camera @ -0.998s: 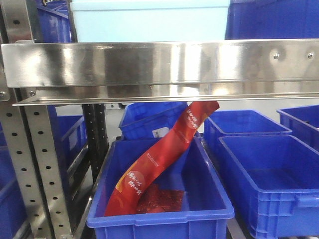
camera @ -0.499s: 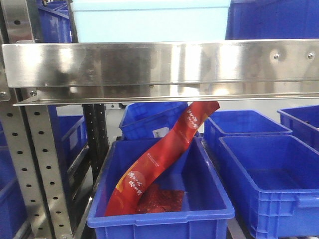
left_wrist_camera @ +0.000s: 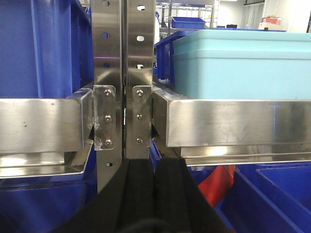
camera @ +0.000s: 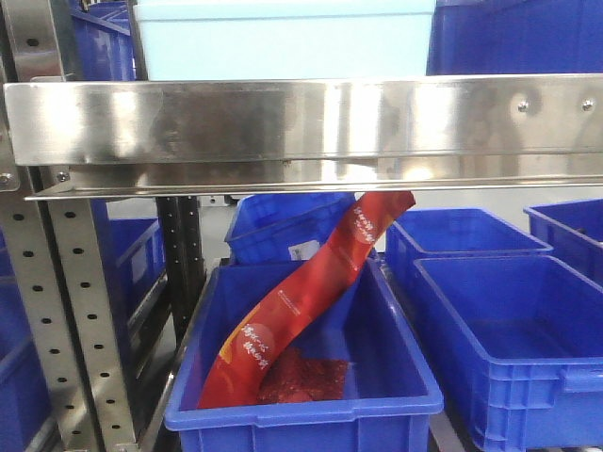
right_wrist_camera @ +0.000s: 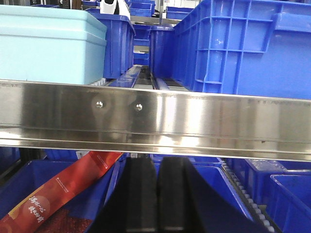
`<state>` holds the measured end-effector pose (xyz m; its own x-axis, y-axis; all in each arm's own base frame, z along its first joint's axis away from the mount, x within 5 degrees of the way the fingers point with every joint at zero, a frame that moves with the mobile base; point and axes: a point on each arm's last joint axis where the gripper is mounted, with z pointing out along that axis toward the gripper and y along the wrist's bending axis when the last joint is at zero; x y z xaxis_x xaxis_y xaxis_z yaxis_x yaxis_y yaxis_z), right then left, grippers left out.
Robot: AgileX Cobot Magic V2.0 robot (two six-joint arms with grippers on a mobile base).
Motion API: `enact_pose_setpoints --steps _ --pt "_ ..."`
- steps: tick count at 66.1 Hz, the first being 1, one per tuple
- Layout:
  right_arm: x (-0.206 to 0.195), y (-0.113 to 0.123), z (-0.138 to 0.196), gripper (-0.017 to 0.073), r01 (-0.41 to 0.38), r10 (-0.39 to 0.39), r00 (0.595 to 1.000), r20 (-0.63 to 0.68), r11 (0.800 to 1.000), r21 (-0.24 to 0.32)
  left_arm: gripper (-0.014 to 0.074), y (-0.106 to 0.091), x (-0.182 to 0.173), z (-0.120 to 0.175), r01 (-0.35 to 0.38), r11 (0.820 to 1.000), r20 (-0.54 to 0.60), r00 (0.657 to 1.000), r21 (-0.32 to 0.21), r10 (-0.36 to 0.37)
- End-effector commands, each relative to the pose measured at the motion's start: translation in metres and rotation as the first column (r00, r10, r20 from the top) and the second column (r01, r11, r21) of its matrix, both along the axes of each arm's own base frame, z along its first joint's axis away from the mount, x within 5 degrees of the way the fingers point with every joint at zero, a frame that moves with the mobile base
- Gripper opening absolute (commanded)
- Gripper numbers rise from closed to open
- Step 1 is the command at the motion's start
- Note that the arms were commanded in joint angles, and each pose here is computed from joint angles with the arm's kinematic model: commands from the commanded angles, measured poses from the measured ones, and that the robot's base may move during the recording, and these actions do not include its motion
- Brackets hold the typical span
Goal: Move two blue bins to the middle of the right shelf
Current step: 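Withdraw both grippers back from the shelf toward the robot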
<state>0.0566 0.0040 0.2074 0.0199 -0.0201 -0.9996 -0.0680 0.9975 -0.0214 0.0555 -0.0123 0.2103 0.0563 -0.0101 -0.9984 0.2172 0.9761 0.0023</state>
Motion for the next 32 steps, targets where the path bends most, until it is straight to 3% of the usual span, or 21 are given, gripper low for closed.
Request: enact_pose_setpoints --steps 1,32 --pt "-0.0003 -0.0004 0.0009 -0.0166 0.006 -0.006 1.0 0.017 1.0 -0.014 -0.0111 0.0003 -0.0005 0.0018 -0.003 1.0 0.017 1.0 -0.011 0.003" --pt "-0.0003 -0.0004 0.0009 -0.0166 0.006 -0.006 1.0 0.017 1.0 -0.014 -0.0111 0.0003 -0.0005 0.0018 -0.003 1.0 0.017 1.0 -0.011 0.003"
